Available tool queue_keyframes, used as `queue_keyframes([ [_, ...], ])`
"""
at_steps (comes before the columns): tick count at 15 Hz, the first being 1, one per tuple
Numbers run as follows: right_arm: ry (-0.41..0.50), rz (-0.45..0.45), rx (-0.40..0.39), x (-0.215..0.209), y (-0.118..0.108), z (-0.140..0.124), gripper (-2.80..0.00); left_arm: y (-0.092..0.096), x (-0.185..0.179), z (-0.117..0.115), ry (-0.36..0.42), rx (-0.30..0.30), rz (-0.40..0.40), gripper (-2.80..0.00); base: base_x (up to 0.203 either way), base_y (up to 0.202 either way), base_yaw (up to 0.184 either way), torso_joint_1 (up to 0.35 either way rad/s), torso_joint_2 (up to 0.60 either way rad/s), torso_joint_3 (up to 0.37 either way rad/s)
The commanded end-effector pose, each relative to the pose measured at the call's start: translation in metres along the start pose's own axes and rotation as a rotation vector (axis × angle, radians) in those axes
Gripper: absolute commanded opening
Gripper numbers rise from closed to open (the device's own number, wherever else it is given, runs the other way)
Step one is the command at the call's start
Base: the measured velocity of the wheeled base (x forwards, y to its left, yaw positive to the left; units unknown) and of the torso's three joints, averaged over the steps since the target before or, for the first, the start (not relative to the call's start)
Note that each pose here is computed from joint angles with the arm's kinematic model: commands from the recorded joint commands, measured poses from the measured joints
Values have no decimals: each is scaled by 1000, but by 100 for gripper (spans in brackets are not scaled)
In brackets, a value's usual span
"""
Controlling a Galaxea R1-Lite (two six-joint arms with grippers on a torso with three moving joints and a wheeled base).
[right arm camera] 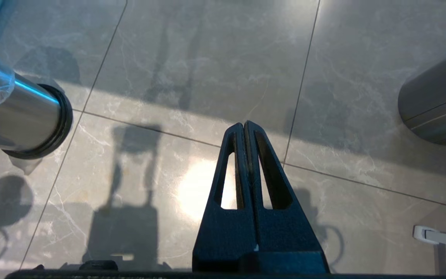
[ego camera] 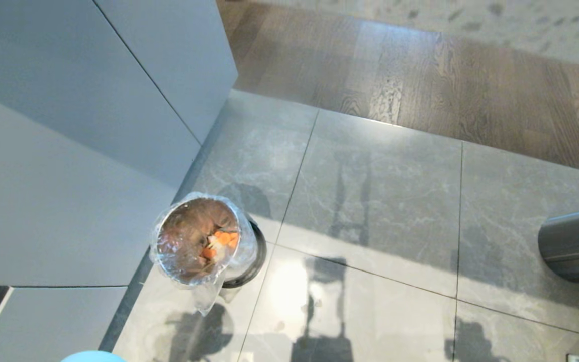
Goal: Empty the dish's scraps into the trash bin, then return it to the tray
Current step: Put the bowl back to the table
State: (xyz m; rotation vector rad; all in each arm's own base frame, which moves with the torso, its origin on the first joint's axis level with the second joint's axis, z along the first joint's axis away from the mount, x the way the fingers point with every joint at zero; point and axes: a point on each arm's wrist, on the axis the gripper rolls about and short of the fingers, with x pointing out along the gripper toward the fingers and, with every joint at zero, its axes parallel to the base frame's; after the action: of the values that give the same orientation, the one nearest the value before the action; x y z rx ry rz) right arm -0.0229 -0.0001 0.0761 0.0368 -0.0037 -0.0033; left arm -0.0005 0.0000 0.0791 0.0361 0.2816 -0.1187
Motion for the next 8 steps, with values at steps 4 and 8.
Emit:
queue_keyframes([
  [4, -1, 0, 0, 0, 0, 0, -280, 0, 0, 0, 1, 0, 0, -280, 0, 0, 0, 1, 2, 194],
  [8, -1, 2, 0, 0, 0, 0, -280, 0, 0, 0, 1, 0, 0, -280, 0, 0, 0, 0, 1, 197],
])
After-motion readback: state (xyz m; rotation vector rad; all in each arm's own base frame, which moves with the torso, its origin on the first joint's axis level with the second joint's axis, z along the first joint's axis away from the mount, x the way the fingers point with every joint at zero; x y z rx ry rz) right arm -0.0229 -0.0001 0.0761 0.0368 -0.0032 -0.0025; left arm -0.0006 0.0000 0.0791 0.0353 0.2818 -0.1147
